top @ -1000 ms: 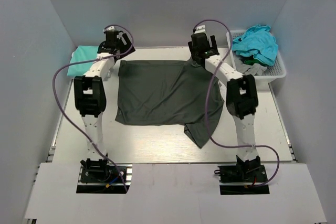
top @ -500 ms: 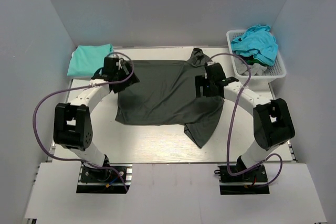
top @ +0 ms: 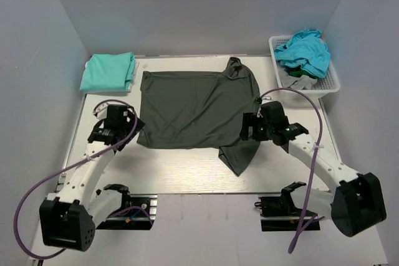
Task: Fold and stack the t-shirts
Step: Flatten out the tshirt, then grap the side of the flattened tshirt closest away from the robot with both arms
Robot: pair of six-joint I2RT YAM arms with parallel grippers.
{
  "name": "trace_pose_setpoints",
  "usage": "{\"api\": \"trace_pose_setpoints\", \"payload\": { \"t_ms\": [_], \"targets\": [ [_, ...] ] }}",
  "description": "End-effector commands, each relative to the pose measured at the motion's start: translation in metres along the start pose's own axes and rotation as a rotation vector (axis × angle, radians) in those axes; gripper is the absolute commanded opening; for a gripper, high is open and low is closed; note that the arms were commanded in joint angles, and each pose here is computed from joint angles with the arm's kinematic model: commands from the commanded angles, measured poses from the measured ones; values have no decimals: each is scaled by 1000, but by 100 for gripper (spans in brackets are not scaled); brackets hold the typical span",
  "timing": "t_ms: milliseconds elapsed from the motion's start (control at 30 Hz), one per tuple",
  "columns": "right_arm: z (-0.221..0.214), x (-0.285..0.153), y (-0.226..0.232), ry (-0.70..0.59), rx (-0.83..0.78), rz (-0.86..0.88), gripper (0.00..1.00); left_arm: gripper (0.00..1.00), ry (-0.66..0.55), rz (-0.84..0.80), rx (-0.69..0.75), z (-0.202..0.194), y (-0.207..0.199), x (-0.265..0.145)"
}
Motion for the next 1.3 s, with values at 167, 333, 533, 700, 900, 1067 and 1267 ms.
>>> {"api": "trace_pose_setpoints", "payload": {
  "t_ms": [167,333,533,700,900,1067,1267],
  "targets": [
    [-54,-19,8,157,-49,28,90,94,68,324,-108,-34,54,39],
    [-80,-22,36,233,-135,141,90,88,50,273,-126,-41,52,55],
    [-105,-14,51,292,-287,161,90,76,83,215,-90,-50,44,73],
    [-134,-4,51,364,-348,83,90,24,136,207,-71,-62,44,73],
    [-152,10,45,342,-351,0,53,0,161,252,-113,-70,58,58],
    [-170,9,36,357,-98,-113,0,0,142,261,-179,-67,61,40],
    [-160,-19,16,307,115,-283,0,0,116,381,-237,-66,81,21]
  ]
}}
Point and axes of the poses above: each gripper's point midway between its finger pads, its own x axis out along the fingers, its own y axis along the line the jaws close on, z = x × y, the point moved 2 cm from there along -x, back along the fingers, and after that the axes turned 4 degrees about x, right-handed, at the moved point
